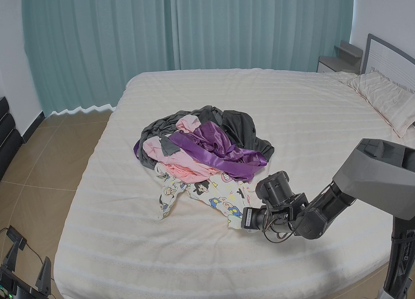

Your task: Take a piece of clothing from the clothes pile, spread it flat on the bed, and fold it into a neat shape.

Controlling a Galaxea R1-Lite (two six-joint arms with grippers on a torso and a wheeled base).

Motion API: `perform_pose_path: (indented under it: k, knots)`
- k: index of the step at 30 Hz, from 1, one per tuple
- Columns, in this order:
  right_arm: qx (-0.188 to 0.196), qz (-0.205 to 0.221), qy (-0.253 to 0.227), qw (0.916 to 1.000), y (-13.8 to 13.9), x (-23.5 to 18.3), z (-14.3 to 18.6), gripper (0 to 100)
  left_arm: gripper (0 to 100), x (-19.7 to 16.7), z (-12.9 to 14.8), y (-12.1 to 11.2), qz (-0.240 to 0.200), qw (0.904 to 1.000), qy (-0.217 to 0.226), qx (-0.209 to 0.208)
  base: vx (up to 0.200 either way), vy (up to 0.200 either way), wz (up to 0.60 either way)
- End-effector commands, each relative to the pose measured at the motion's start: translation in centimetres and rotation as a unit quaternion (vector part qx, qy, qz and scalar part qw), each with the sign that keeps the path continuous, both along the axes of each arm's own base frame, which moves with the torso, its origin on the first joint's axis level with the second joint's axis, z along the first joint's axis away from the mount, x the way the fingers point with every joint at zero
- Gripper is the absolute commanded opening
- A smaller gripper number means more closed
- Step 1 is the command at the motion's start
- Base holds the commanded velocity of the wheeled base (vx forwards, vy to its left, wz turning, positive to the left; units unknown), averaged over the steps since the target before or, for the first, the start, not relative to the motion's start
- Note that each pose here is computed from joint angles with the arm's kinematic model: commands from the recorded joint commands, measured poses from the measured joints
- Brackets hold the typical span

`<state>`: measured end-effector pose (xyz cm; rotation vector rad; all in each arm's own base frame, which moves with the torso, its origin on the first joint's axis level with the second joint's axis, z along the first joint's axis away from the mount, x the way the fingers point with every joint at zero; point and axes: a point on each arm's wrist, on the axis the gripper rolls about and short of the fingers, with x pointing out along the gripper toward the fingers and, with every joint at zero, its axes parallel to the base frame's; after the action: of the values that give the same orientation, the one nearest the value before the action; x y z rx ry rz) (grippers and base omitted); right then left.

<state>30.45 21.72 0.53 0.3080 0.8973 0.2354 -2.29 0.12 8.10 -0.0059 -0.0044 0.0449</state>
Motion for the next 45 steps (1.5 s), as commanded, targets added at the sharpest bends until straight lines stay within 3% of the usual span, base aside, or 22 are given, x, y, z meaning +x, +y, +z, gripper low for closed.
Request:
perform_pose_path:
  k: [1,7,18,26,33,37,43,45]
  knots:
    - [0.009,-0.005,-0.004,0.9999,-0.6,-0.3,1.1,0,100,0.0,-0.5,0.0,0.0,1.0,0.001,0.0,0.0,0.0,0.0]
    - [0.023,0.033,0.023,0.9989,-2.0,-4.0,2.5,0,100,0.0,-0.5,0.0,0.0,1.0,0.001,0.0,0.0,0.0,0.0]
    - [0.115,0.039,-0.073,0.99,-8.0,-12.8,9.6,0,100,0.0,-0.5,0.0,0.001,1.0,0.001,0.0,0.0,0.0,0.0]
    - [0.145,0.065,-0.109,0.9812,-11.0,-18.0,11.1,0,100,0.0,-0.5,0.0,0.0,1.0,0.001,0.001,0.0,0.0,0.0]
    - [0.161,0.075,-0.128,0.9757,-12.6,-20.2,11.3,0,100,0.0,-0.5,0.0,-0.002,1.0,0.0,0.007,0.0,0.0,0.0]
    - [0.171,0.075,-0.145,0.9718,-13.0,-20.7,11.7,0,100,0.0,-0.4,-0.2,-0.036,0.9987,0.0,0.036,0.0,0.0,0.0]
    - [0.203,0.082,-0.19,0.9572,-13.7,-21.5,13.4,0,100,0.1,-0.4,-0.2,-0.05,0.9977,0.0,0.046,0.0,0.0,0.0]
    - [0.223,0.09,-0.21,0.9477,-13.9,-21.7,14.4,0,100,0.0,0.7,-0.2,-0.058,0.9975,-0.012,0.039,0.0,0.0,0.0]
